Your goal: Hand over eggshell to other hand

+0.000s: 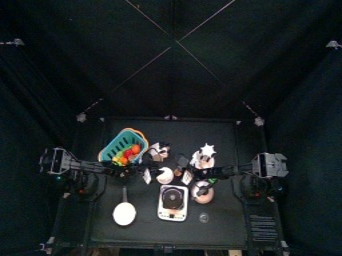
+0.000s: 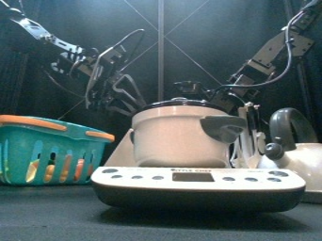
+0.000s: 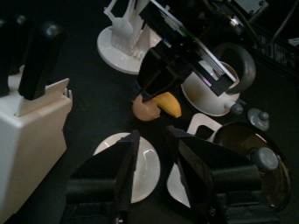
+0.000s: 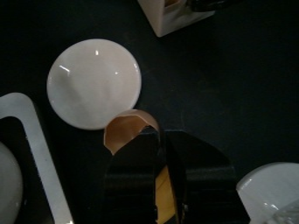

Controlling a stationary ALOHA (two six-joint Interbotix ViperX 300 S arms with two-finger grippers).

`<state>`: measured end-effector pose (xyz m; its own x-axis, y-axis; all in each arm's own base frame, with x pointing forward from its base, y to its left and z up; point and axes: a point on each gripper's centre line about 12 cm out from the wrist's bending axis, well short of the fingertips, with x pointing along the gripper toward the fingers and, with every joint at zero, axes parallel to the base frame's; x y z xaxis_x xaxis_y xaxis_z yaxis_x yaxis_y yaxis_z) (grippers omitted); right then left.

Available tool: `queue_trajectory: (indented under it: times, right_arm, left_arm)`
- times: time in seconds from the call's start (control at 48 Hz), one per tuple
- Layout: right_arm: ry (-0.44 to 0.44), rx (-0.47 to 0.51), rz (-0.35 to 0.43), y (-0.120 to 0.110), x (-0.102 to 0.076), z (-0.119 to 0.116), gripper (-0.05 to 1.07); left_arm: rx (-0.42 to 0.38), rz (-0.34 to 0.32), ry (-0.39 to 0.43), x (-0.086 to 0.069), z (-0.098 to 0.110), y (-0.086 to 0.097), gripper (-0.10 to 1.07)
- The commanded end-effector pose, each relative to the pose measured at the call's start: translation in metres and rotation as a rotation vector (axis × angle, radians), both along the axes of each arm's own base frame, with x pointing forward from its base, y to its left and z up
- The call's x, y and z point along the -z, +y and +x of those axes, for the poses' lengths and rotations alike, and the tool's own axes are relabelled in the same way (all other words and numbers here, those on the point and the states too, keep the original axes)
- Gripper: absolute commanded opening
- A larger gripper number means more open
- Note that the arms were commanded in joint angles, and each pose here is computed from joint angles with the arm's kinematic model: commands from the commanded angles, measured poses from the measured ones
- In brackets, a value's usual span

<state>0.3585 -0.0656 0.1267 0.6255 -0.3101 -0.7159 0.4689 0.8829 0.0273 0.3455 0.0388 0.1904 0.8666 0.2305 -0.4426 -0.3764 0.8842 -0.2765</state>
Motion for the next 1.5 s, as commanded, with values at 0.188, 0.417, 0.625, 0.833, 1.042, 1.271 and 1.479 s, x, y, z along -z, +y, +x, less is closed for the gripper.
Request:
queue_trajectory:
  times: [0.188,0.417,0.625,0.833,1.042,1.271,1.479]
  right_arm:
    - [-0.110,0.015,-0.085,-0.007,-0.046,0.006,0.43]
    - [-0.159,0.004,-0.154,-0.009,-0.068,0.015,0.43]
    - [-0.181,-0.025,-0.177,-0.005,-0.076,0.023,0.43]
    - [-0.194,-0.053,-0.204,0.000,-0.082,0.028,0.43]
    - [-0.206,-0.076,-0.222,0.006,-0.087,0.032,0.43]
    - [-0.204,-0.083,-0.239,0.009,-0.087,0.032,0.43]
    - [-0.206,-0.084,-0.244,0.009,-0.088,0.033,0.43]
  left_arm:
    - [0.004,0.006,-0.043,-0.014,0.005,-0.001,0.75]
    - [-0.007,0.010,-0.042,-0.012,0.008,0.001,0.78]
    - [-0.032,0.021,-0.072,-0.017,0.013,0.007,0.93]
    - [-0.082,-0.024,-0.075,-0.014,0.024,0.013,1.04]
    - [-0.116,-0.053,-0.059,-0.006,0.035,0.019,1.03]
    - [-0.147,-0.054,-0.073,-0.008,0.041,0.028,1.03]
    - [-0.145,-0.053,-0.059,-0.003,0.044,0.029,1.03]
